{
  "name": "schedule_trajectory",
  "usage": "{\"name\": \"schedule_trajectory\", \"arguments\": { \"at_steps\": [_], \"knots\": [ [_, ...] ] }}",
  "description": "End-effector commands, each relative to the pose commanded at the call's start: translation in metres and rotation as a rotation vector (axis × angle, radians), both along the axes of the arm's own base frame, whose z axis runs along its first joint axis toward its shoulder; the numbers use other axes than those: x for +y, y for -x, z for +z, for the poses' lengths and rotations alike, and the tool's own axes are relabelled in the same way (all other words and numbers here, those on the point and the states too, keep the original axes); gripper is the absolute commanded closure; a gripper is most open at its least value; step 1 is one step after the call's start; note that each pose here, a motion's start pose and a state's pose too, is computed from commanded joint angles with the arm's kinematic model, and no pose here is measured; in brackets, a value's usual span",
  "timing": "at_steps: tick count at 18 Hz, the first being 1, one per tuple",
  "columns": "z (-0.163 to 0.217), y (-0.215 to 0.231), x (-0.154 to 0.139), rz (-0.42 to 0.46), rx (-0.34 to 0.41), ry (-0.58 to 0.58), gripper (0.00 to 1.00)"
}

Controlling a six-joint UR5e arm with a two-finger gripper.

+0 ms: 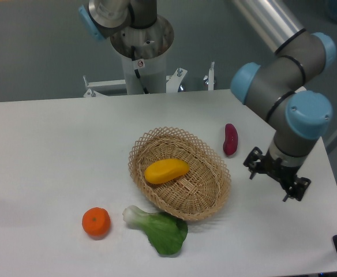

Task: Pick up the mango from the basket
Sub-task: 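Move the open gripper over the yellow mango and lower it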

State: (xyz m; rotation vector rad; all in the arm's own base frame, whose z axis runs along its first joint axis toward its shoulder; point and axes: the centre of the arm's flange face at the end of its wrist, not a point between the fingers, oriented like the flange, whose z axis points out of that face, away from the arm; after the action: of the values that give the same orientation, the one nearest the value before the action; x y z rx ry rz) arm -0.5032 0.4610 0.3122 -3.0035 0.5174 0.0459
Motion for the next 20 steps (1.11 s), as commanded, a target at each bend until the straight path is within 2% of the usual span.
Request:
{"name": "schedule_trajectory", "arguments": {
  "at_steps": [4,7,9,11,15,20],
  "knots": [
    [-0.014,-0.060,0.010,-0.064,0.009,-0.006,0.00],
    [-0.038,-0.099,-0.003,-0.107,0.004,0.000,0.00],
    [-0.050,-0.127,-0.007,-0.174,-0.004,0.009,0.00],
    [-0.053,-0.140,-0.014,-0.201,-0.012,0.017,0.00],
    [-0.067,-0.171,-0.004,-0.248,-0.030,0.051,0.00],
    [-0.086,-0.182,-0.004,-0.251,-0.036,0.055,0.00]
  ]
}}
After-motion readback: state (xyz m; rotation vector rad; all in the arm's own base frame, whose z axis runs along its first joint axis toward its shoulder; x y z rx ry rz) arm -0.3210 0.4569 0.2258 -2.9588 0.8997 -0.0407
